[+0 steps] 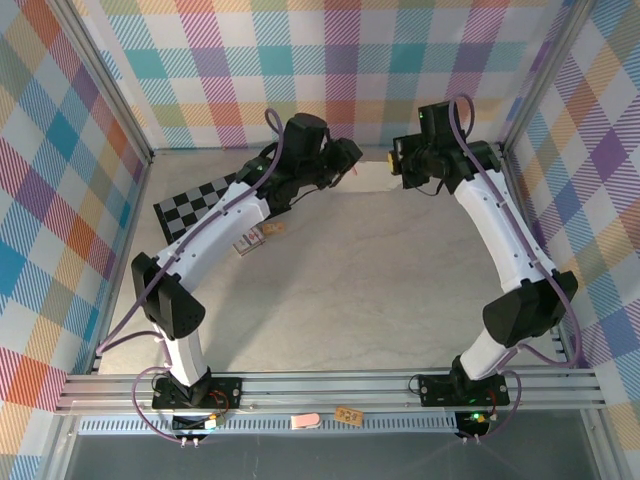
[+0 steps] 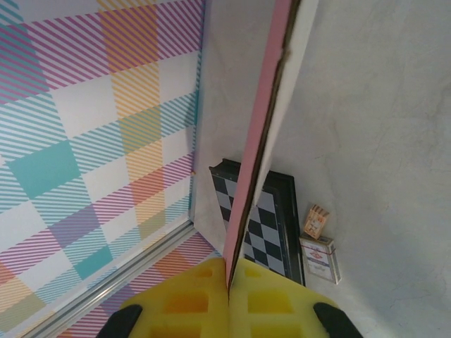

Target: Fold the paper box

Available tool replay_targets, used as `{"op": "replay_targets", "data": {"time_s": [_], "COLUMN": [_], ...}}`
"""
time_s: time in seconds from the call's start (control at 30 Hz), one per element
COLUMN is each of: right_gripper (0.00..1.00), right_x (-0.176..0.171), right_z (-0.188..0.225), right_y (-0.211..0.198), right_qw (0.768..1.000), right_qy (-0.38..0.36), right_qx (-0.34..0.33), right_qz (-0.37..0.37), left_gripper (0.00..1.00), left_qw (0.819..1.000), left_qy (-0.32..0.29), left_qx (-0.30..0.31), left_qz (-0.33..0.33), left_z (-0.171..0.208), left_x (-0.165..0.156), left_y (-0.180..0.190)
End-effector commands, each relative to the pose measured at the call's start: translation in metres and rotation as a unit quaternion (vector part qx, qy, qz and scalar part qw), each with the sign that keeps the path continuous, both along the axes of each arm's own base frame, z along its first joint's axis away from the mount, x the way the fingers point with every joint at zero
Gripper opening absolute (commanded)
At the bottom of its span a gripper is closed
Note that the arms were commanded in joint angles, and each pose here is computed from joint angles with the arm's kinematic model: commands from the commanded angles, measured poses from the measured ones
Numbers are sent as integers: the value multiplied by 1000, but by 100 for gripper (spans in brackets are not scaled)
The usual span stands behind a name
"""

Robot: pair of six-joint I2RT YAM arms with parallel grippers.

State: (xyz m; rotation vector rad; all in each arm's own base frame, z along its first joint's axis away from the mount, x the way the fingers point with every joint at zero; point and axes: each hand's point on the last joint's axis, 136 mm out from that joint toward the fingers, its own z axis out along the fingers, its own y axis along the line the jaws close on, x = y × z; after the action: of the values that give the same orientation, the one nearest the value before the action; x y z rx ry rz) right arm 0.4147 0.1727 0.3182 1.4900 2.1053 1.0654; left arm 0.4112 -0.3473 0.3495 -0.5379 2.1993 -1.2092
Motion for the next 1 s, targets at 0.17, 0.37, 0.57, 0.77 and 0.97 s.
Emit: {"op": "replay_targets", "data": {"time_s": [0.17,0.37,0.57,0.77,0.97], "right_gripper": [0,0,0,0,0], "right_x": [-19,-28,-62,-106,-146], "right_z": [12,27,30,33,37], "right_y": [7,-13,-40,-51,-55], "right_qw": [1000,999,999,999,997], "right_qy": [-17,-31,5,31,76], "right_qx": [2,-16,-36,-31,-1], "right_qz": [21,7,3,18,7], "left_gripper": [38,52,66,66,53], "left_qw": [989,988,984,991,998], "left_qy": [-44,-65,-53,-43,15], "left_qx": [-141,-136,-154,-122,-52], "left_qz": [13,-33,-78,-37,14], "left_z": [59,79,65,38,-21], "left_x": [9,-6,-39,-45,-34], "left_y": [-2,0,12,77,144]}}
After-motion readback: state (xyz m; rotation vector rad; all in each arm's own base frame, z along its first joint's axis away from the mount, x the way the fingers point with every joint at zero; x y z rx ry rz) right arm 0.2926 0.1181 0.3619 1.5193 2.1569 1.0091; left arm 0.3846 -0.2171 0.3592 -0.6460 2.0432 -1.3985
